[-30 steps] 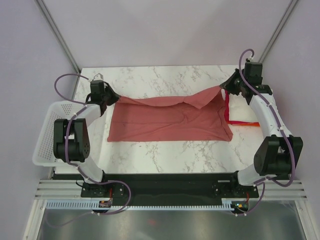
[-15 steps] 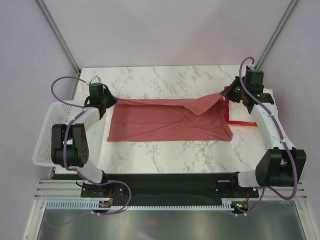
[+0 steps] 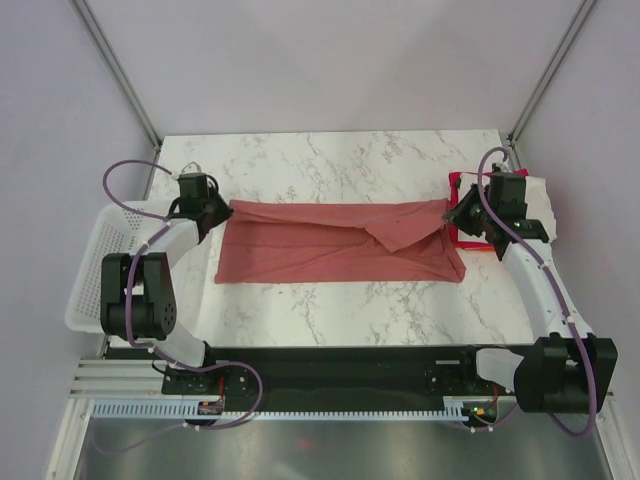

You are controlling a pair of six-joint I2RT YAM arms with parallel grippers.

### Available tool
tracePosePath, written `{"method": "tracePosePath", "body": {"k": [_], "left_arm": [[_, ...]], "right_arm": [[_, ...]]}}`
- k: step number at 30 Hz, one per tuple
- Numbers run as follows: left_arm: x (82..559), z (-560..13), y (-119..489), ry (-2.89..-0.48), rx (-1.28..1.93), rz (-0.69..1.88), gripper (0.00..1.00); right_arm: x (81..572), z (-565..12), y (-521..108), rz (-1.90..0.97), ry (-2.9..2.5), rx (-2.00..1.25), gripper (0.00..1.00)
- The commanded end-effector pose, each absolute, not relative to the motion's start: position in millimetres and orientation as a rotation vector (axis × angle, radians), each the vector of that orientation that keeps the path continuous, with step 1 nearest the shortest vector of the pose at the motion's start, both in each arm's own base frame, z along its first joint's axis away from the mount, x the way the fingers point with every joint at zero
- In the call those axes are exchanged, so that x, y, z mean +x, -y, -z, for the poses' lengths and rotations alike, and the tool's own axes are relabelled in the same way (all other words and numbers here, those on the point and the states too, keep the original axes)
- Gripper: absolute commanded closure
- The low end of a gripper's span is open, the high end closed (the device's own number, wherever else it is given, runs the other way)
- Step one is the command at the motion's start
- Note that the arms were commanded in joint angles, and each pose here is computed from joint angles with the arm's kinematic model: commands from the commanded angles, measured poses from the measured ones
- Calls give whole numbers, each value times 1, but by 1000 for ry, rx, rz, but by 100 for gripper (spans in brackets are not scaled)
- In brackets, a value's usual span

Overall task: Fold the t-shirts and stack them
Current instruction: Fold the tshirt

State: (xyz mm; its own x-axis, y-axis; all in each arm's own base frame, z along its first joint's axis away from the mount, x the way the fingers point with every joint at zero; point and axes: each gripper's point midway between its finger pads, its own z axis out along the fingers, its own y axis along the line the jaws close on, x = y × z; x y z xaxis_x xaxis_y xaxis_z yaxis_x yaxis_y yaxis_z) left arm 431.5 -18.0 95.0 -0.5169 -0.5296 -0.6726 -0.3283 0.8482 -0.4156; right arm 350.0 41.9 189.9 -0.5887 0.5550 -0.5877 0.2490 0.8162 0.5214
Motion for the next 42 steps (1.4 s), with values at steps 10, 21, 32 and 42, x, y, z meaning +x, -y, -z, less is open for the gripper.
{"method": "tracePosePath", "body": {"k": [10, 21, 32, 42], "left_arm": [[409, -148, 38, -2086, -499, 284, 30], [389, -199, 158, -2076, -265, 562, 34], [371, -171, 205, -2130, -164, 855, 38], [346, -178, 212, -2115, -144, 970, 37]], "right_arm": [[332, -177, -15, -312, -2141, 617, 47], [334, -133, -95, -379, -2350, 246, 61], [330, -110, -187, -411, -2419, -131, 72], [344, -74, -188, -123, -2505, -223, 67]]}}
